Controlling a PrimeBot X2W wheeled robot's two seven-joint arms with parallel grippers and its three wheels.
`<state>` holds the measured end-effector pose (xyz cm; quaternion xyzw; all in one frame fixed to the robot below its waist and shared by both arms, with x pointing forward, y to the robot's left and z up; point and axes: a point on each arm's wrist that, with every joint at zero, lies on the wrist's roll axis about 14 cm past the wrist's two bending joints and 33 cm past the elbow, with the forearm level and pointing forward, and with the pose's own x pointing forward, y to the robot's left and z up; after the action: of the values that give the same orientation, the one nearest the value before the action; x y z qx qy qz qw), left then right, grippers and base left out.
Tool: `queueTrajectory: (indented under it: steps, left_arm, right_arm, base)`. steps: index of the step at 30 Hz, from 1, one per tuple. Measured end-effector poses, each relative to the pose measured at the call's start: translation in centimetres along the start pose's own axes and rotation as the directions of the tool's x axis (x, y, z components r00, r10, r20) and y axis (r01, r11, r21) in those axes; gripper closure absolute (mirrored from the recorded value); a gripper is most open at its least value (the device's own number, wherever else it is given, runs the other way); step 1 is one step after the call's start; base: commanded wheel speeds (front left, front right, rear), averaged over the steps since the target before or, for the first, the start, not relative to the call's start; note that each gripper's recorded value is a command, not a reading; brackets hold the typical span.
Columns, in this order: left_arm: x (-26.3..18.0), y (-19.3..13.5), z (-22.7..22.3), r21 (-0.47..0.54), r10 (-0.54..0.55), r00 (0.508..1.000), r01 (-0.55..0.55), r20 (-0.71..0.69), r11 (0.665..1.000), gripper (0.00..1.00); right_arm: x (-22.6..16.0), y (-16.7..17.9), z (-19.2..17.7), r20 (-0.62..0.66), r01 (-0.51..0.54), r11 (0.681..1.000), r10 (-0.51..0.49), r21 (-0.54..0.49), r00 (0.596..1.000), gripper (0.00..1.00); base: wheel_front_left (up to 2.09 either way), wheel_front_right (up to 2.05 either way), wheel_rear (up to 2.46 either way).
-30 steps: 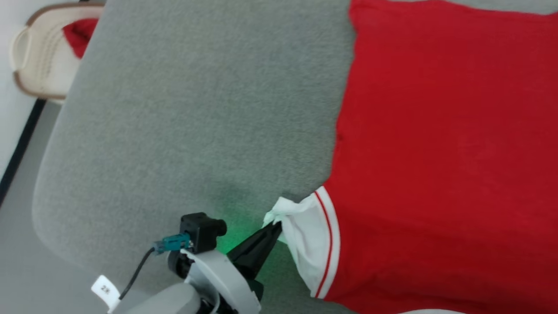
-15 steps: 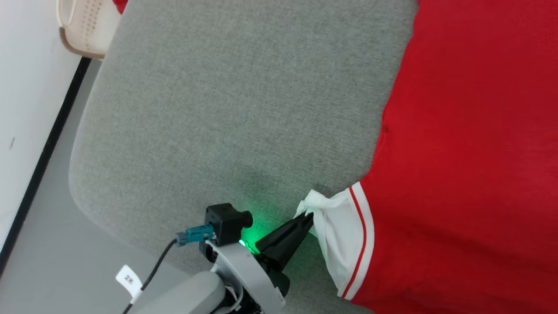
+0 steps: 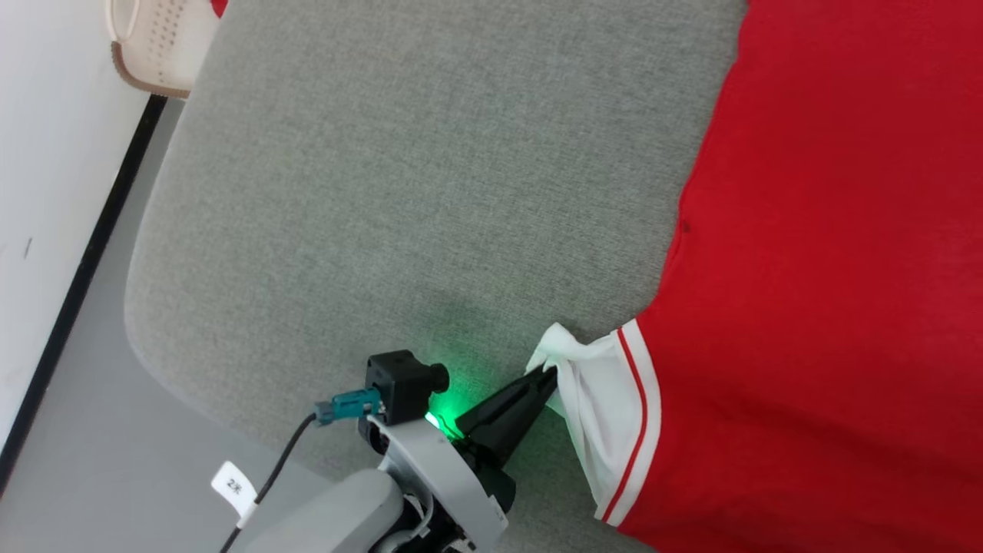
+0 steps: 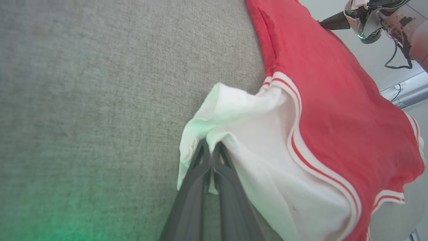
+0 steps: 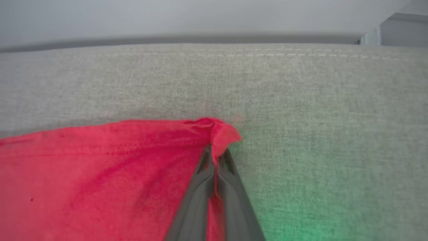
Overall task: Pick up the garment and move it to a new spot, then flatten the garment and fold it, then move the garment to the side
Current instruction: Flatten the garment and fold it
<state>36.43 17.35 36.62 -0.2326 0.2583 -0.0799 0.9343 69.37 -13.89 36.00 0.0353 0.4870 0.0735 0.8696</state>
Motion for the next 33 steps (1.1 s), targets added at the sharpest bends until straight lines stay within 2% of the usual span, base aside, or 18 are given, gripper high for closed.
queueTrajectory:
  steps: [13,23,33]
  left_arm:
    - [-0.1,0.0,1.2,0.034,-0.026,0.999,0.025,0.028,0.999,1.00]
    - [-0.3,-0.4,2.0,0.067,-0.042,0.998,0.039,0.037,0.997,1.00]
    - [-0.7,-2.0,2.7,0.095,-0.086,0.995,0.082,0.042,0.992,1.00]
  right_arm:
    - [-4.0,2.3,-1.4,0.034,-0.082,0.996,0.083,-0.039,0.996,1.00]
    - [-9.3,-0.7,-6.4,0.022,-0.078,0.989,0.082,-0.128,0.996,1.00]
    - [-15.6,-2.9,-10.8,0.058,-0.094,0.990,0.100,-0.109,0.993,1.00]
  base:
    - [0.00,0.00,0.00]
    - [0.00,0.00,0.00]
    - [0.00,0.00,0.00]
